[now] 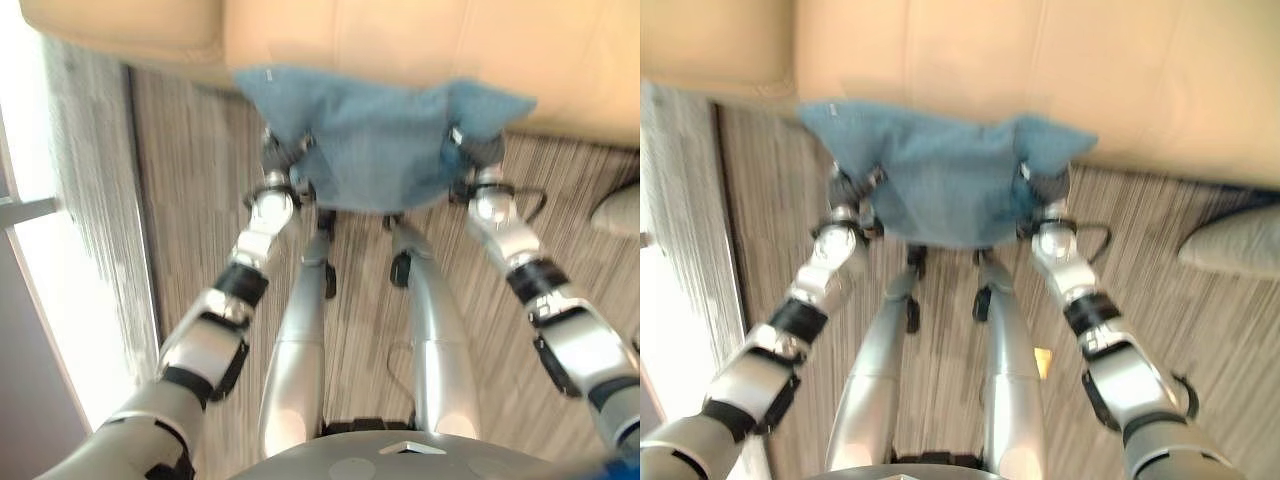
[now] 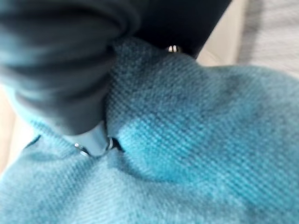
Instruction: Pick up all the scattered cushions and arrange them neatly on the sofa.
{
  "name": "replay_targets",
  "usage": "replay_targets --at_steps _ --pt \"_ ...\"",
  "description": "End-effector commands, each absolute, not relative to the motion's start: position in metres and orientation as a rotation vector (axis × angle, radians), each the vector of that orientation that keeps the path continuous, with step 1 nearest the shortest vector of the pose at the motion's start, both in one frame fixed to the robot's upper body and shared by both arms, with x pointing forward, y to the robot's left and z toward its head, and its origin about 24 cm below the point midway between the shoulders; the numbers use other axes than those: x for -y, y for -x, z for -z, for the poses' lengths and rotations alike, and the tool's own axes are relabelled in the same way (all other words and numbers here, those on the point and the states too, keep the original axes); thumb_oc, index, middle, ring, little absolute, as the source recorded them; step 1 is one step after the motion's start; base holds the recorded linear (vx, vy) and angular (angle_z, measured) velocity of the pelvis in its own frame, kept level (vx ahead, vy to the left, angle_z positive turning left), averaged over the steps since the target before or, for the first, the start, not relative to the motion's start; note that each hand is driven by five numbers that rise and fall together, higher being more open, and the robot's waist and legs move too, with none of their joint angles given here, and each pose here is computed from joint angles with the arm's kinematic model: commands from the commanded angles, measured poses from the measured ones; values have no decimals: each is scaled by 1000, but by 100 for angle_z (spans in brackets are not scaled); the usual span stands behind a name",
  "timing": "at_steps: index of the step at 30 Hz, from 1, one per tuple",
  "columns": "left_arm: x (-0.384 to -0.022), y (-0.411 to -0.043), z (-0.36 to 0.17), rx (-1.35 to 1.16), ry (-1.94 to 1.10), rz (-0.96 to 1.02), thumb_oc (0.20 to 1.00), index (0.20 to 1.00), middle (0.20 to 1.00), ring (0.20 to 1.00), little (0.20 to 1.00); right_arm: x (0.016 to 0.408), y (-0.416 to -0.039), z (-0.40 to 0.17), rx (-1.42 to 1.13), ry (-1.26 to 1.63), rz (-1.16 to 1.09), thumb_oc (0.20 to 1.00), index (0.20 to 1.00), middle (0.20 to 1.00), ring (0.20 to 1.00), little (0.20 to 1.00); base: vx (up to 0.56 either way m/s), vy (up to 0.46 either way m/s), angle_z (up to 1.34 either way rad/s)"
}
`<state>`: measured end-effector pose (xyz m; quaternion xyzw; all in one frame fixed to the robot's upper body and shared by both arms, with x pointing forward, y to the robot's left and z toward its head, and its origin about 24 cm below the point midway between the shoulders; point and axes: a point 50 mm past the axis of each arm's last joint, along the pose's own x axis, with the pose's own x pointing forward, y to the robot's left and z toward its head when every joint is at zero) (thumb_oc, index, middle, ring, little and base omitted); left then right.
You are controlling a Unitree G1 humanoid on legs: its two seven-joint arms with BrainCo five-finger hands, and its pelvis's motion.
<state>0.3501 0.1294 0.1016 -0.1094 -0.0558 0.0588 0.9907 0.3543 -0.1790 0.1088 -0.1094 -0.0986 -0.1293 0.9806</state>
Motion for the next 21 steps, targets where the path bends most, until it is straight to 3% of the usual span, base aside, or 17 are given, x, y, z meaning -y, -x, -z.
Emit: replay_targets --at_steps 1,6,14,21 --pt "-100 -349 -144 349 211 43 200 200 200 200 200 137 -354 -155 479 171 141 200 200 200 200 200 32 -23 7" --pt "-102 -316 -106 301 140 103 200 200 200 200 200 140 -314 -106 389 179 65 200 200 200 200 200 44 -14 -1" --pt "-133 -282 -65 181 114 62 200 200 200 200 200 170 -281 -79 310 292 94 200 200 200 200 200 187 -75 -8" --pt "-139 -269 -49 118 82 78 200 200 200 200 200 190 -268 -61 226 322 130 200 200 200 200 200 104 -90 18"
